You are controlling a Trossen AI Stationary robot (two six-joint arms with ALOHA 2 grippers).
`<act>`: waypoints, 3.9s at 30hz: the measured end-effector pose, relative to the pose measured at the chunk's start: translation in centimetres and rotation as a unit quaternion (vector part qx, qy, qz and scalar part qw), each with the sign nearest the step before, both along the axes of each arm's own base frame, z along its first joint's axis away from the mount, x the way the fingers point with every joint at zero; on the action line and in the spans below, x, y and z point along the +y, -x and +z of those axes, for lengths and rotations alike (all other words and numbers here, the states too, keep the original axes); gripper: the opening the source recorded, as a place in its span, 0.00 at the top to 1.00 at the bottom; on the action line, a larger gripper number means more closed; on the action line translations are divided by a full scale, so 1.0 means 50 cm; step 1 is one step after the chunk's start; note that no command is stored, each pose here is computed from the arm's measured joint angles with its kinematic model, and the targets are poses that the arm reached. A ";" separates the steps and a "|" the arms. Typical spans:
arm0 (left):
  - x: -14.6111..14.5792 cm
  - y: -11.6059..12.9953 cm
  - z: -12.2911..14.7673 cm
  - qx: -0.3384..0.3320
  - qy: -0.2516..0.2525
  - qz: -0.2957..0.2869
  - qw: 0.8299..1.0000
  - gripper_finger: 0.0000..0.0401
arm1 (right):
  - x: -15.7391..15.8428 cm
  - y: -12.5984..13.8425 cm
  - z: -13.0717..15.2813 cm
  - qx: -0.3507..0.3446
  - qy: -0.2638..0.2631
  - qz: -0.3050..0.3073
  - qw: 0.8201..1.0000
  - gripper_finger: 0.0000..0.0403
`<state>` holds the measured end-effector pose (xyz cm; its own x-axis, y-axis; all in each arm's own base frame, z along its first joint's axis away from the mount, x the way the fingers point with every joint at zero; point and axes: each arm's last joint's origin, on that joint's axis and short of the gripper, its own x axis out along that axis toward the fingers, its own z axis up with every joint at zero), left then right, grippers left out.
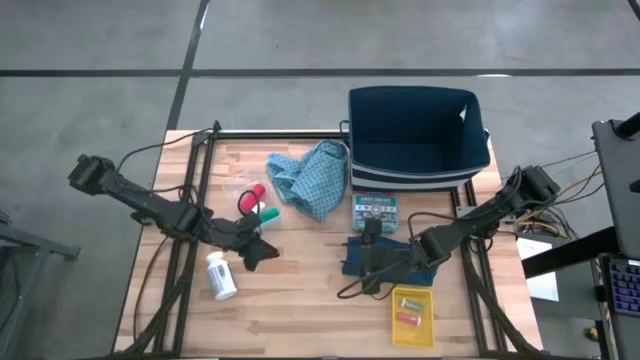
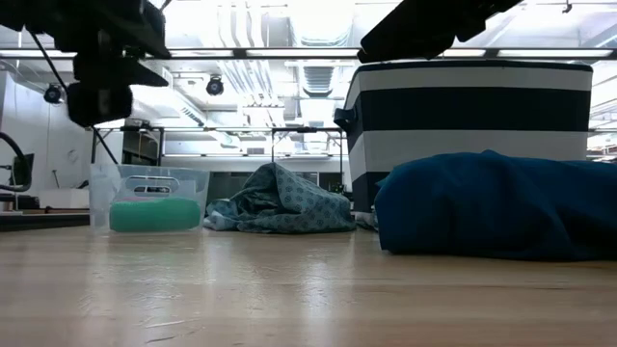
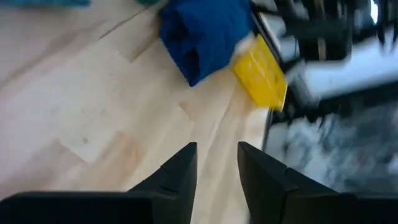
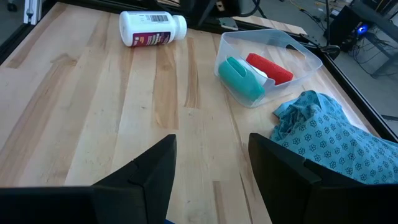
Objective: Pick & place medical supplies in basket/bin
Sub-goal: Put the white pill bottle into the yellow bin
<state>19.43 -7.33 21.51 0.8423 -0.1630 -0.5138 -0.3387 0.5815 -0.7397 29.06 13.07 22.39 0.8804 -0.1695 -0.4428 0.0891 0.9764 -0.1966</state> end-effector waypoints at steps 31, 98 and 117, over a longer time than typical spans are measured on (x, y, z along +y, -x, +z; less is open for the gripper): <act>-0.121 0.014 0.081 0.404 0.178 0.332 0.834 0.56 | 0.000 0.000 0.000 0.000 0.000 0.000 1.000 0.51; -0.125 0.099 -0.072 0.490 0.216 0.483 0.693 0.06 | 0.000 0.000 0.000 0.000 0.000 0.000 1.000 0.51; -0.117 0.107 -0.125 0.484 0.240 0.468 0.699 0.06 | 0.000 0.000 0.000 0.000 0.000 0.000 1.000 0.51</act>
<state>14.08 -13.18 15.24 -0.0098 -0.1231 -0.9923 -0.8822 -0.4662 0.0666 29.07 13.08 22.39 0.8804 -0.1694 -0.4429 0.0890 0.9765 -0.1965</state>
